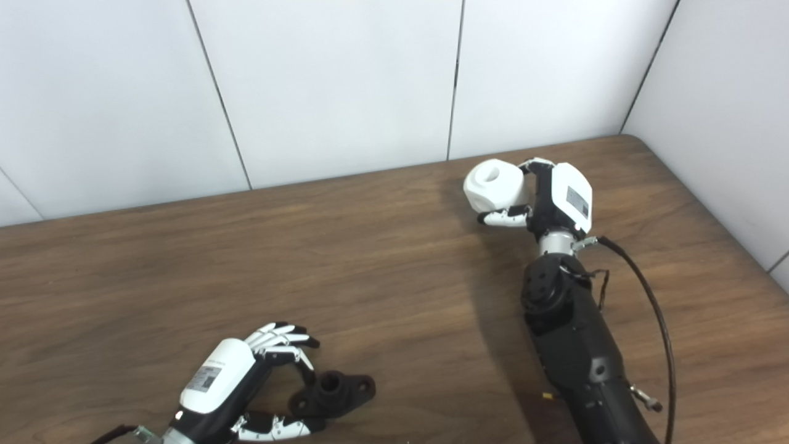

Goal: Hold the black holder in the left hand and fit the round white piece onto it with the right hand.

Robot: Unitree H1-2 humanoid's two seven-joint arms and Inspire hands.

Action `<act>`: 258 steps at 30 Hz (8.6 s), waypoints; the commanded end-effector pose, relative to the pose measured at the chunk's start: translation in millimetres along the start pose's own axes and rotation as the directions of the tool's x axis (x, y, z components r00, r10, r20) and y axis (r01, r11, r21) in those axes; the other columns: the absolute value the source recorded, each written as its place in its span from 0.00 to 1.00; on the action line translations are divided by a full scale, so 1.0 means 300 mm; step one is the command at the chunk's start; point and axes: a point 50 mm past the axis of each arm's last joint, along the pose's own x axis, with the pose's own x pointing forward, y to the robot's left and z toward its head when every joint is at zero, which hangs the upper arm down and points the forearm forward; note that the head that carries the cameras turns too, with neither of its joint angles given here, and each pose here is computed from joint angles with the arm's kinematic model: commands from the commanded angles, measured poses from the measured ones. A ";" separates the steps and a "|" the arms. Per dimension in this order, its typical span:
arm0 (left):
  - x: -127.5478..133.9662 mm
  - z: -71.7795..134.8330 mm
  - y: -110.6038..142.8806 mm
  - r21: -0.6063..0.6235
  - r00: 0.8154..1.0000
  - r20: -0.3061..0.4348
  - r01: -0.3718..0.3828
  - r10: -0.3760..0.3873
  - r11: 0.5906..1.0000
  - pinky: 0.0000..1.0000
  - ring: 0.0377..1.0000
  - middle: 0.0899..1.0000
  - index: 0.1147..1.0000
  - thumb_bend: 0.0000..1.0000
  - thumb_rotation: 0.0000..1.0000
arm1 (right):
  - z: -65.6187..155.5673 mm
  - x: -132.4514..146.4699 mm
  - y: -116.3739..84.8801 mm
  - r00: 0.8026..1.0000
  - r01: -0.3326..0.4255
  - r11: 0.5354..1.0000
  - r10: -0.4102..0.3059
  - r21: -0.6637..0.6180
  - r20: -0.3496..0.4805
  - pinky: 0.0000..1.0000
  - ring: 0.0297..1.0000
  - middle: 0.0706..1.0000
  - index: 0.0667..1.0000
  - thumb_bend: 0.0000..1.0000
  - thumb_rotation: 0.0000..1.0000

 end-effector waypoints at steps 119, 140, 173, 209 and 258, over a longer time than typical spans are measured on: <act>0.033 0.035 -0.051 0.019 0.994 -0.049 0.095 -0.094 0.995 0.90 0.85 0.76 0.42 0.52 0.05 | 0.227 -0.599 0.037 0.592 -0.712 0.701 0.568 0.040 0.572 0.86 0.91 0.82 0.45 0.52 0.15; 0.034 0.040 -0.040 0.025 0.994 -0.056 0.100 -0.099 0.995 0.91 0.85 0.76 0.42 0.52 0.05 | 0.158 -0.579 0.020 0.617 -0.704 0.710 0.584 0.038 0.527 0.87 0.91 0.82 0.45 0.52 0.15; 0.044 0.036 -0.042 0.025 0.995 -0.054 0.091 -0.090 0.995 0.90 0.85 0.76 0.42 0.52 0.05 | 0.179 -0.573 0.021 0.584 -0.690 0.724 0.571 -0.018 0.577 0.84 0.90 0.81 0.45 0.52 0.15; 0.042 0.026 -0.047 0.027 0.996 -0.047 0.080 -0.079 0.996 0.88 0.84 0.75 0.42 0.52 0.05 | 0.165 -0.583 -0.001 0.582 -0.694 0.719 0.588 -0.035 0.562 0.84 0.91 0.82 0.45 0.52 0.15; 0.046 0.029 -0.048 0.027 0.997 -0.041 0.073 -0.072 0.997 0.88 0.84 0.75 0.42 0.52 0.05 | 0.165 -0.630 0.035 0.542 -0.704 0.706 0.604 -0.077 0.584 0.84 0.93 0.82 0.45 0.52 0.14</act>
